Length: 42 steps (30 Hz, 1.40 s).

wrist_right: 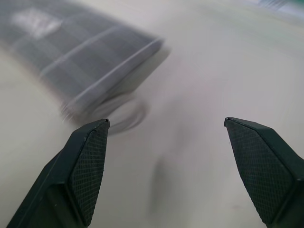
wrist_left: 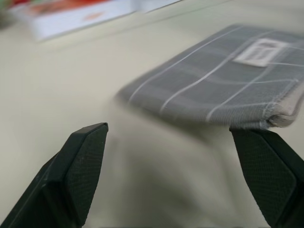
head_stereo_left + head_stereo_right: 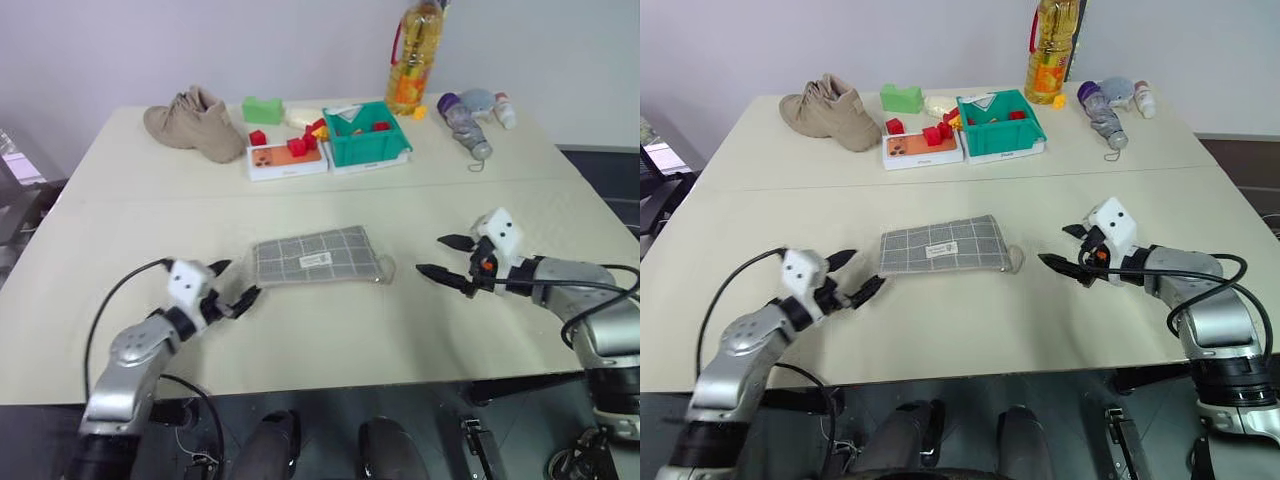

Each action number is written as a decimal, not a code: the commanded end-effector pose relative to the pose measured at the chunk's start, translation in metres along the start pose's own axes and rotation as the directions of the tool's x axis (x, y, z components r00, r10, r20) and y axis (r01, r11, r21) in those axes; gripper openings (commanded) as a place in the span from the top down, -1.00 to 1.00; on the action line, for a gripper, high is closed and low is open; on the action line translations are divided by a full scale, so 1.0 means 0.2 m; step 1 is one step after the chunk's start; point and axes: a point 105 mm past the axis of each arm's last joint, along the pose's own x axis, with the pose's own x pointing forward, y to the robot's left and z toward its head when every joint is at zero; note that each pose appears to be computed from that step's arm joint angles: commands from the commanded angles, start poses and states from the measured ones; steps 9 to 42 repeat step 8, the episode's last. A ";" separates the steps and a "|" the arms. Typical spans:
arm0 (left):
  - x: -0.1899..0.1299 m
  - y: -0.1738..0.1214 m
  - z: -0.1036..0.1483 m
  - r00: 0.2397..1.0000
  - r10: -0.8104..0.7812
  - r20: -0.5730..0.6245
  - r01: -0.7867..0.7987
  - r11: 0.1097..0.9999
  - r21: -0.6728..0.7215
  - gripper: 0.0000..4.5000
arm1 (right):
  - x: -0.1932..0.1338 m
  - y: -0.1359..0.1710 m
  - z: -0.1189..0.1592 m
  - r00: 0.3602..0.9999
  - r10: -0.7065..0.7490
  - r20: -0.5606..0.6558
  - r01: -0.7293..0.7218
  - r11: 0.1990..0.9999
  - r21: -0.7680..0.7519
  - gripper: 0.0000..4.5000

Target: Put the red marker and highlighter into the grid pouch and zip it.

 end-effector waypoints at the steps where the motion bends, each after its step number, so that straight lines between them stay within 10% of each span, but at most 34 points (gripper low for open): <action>1: -0.07 0.08 0.03 0.995 0.095 -0.007 -0.095 0.995 0.013 -0.98 | -0.02 -0.02 0.04 0.997 -0.032 0.063 0.033 0.999 -0.003 -0.78; 42: -0.13 0.12 0.01 0.986 0.166 -0.015 -0.166 0.986 0.011 -0.98 | 0.01 -0.03 0.00 0.994 -0.072 0.088 0.070 0.997 0.032 -0.78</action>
